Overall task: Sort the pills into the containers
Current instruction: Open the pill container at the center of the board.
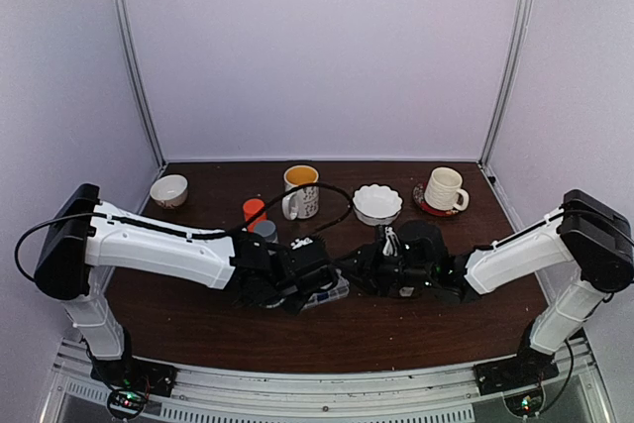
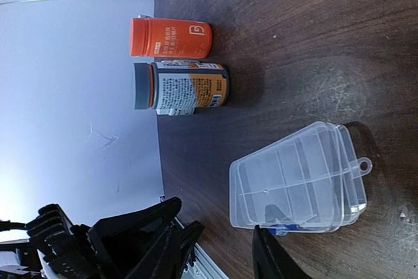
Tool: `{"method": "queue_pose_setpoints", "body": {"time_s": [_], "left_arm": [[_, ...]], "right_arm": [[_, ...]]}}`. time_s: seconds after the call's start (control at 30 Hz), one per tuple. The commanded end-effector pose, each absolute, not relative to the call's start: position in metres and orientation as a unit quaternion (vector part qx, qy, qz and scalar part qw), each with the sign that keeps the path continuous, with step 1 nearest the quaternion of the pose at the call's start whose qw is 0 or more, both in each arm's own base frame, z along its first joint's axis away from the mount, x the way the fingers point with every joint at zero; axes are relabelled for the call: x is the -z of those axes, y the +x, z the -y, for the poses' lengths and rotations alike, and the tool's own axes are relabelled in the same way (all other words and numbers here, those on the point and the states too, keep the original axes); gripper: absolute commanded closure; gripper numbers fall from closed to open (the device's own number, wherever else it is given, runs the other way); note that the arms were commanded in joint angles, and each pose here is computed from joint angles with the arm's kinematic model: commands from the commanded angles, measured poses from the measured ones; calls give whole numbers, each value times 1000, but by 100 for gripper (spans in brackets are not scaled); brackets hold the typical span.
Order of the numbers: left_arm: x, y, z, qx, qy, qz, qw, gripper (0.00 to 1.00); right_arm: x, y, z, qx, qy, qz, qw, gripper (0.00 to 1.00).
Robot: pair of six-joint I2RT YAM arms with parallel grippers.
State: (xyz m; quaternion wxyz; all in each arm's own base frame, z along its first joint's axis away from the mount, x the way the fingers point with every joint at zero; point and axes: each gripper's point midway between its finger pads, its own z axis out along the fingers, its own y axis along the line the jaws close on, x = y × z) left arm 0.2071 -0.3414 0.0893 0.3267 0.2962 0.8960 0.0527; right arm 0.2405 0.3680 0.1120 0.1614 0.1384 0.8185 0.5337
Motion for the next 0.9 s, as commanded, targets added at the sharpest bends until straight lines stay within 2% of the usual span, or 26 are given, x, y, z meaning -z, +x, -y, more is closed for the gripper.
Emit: {"method": "queue_pose_setpoints", "body": {"time_s": [0.0, 0.17, 0.3, 0.4, 0.57, 0.87], "left_arm": [[-99, 206, 349, -10, 297, -894, 336, 62], [-94, 199, 354, 20, 329, -889, 318, 43], [-93, 196, 356, 31, 351, -883, 310, 31], [-91, 196, 357, 31, 363, -880, 305, 24], [-90, 198, 353, 26, 365, -881, 301, 21], [-89, 197, 351, 26, 362, -882, 299, 21]], "right_arm": [[-102, 240, -357, -520, 142, -825, 173, 58], [-87, 234, -344, -507, 152, -830, 175, 43], [-82, 234, -345, -516, 157, -825, 169, 41], [-81, 235, -351, -530, 159, -817, 164, 36], [-79, 238, -359, -537, 160, -813, 158, 32], [-84, 243, -368, -547, 156, -808, 155, 32]]}}
